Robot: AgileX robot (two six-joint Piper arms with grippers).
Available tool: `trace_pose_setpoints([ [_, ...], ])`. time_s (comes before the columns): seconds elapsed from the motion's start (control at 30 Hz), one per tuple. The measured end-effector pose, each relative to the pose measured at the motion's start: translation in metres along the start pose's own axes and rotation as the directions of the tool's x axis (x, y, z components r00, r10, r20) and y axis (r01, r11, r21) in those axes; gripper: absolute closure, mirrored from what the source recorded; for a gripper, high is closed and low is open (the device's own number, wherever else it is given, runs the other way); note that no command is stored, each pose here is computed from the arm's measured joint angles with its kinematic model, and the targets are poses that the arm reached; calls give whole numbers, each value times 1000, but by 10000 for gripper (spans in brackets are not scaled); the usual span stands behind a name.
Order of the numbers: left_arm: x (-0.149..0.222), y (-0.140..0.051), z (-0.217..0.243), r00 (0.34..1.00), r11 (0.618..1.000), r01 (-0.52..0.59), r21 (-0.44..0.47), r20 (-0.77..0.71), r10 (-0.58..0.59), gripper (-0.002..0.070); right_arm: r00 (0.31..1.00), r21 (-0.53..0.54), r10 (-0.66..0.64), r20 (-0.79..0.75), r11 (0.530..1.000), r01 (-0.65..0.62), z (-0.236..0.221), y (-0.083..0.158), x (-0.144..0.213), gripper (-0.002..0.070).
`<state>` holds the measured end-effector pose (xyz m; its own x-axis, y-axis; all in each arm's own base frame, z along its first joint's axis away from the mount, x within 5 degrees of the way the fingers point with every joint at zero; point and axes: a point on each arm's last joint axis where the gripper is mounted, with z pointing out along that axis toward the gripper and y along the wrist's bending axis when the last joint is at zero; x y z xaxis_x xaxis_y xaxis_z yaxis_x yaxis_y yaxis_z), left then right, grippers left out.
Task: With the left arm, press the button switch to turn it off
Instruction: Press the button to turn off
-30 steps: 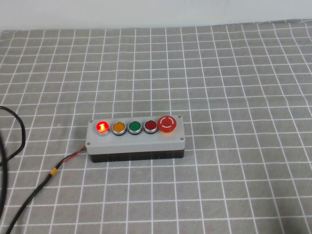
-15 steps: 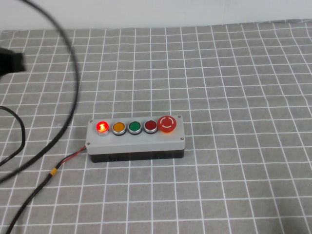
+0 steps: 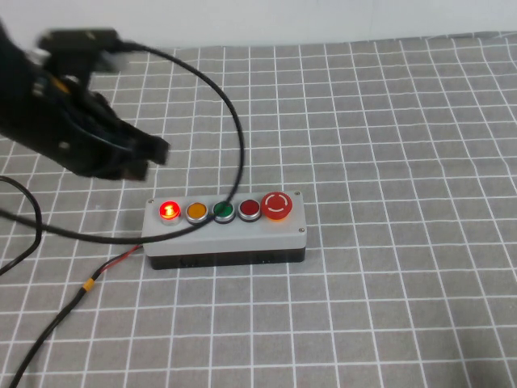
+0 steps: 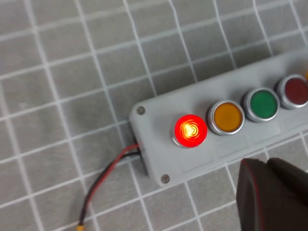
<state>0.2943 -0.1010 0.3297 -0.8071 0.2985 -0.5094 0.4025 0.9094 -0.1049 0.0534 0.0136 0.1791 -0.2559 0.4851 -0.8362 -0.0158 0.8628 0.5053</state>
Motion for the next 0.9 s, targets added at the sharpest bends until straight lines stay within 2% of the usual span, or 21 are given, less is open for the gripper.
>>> trace_pose_setpoints([
  [0.37,-3,8,67,992,1000,25,5,-121,-24,678,1000,0,0,0,1000,0,0,0,0,694],
  [0.9,-6,10,100,990,1000,25,3,-139,-25,678,1000,0,0,0,1000,0,0,0,0,694],
])
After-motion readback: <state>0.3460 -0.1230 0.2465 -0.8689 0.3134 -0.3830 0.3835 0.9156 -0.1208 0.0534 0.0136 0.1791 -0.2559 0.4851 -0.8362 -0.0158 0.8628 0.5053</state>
